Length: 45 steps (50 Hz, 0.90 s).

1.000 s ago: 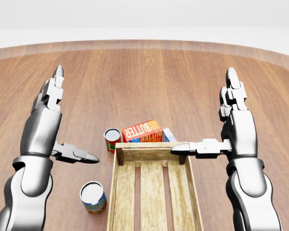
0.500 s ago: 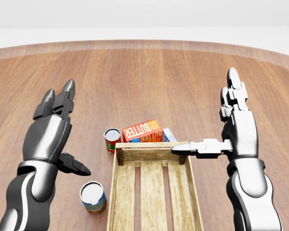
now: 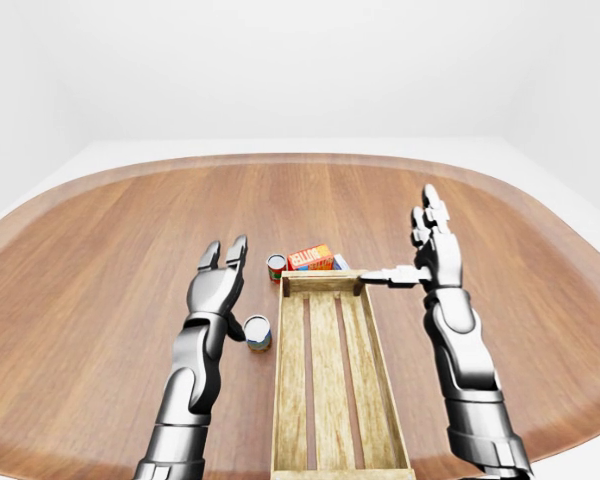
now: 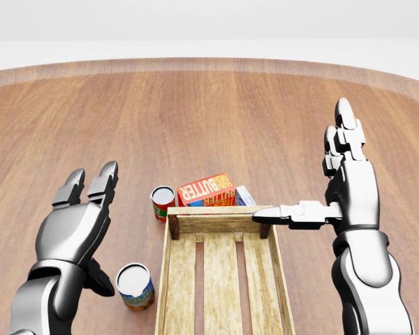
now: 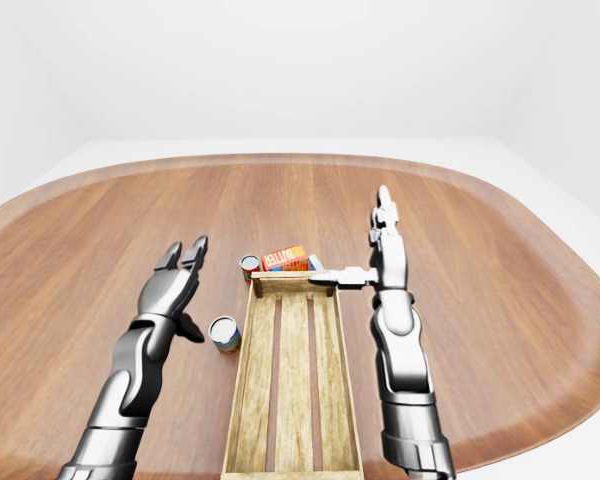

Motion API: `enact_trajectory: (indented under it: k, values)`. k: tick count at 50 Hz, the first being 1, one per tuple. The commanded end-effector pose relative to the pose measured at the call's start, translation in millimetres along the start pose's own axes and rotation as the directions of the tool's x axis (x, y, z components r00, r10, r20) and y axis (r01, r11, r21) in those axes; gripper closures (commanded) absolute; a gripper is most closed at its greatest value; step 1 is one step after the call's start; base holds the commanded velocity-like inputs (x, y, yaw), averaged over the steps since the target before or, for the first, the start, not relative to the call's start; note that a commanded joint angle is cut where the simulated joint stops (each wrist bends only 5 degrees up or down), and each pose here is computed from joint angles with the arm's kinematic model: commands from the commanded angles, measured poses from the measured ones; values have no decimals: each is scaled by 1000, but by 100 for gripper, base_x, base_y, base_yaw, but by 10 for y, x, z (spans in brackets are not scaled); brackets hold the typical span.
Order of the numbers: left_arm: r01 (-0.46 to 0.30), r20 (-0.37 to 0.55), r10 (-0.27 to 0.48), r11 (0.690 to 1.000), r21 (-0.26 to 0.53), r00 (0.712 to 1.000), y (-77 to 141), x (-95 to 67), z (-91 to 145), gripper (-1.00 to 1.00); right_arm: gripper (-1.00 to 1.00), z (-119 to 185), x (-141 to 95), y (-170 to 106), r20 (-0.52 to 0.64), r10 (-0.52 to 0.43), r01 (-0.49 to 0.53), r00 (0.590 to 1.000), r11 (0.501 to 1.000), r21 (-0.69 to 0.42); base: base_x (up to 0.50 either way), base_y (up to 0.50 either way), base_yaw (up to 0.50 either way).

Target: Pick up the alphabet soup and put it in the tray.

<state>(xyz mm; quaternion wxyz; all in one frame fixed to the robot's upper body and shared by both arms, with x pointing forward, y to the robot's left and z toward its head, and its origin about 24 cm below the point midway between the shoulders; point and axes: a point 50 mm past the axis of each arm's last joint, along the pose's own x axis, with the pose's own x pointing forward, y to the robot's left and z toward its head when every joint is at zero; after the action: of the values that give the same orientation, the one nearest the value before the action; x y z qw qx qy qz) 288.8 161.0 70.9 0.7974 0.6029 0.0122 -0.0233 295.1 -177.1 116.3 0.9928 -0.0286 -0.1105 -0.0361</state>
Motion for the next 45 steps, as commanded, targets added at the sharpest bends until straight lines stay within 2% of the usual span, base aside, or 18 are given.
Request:
enact_trajectory:
  k: [1,45]
  values:
    - [67,-38,-65,997,35,997,-163,-74,-73,-100,-100,-13,-4,-19,-6,-7,7,1000,1000,6,0,0,0]
    - [164,-95,-162,987,7,982,-717,94,-186,-100,-100,-58,5,-48,-26,-15,16,1000,1000,11,0,0,0]
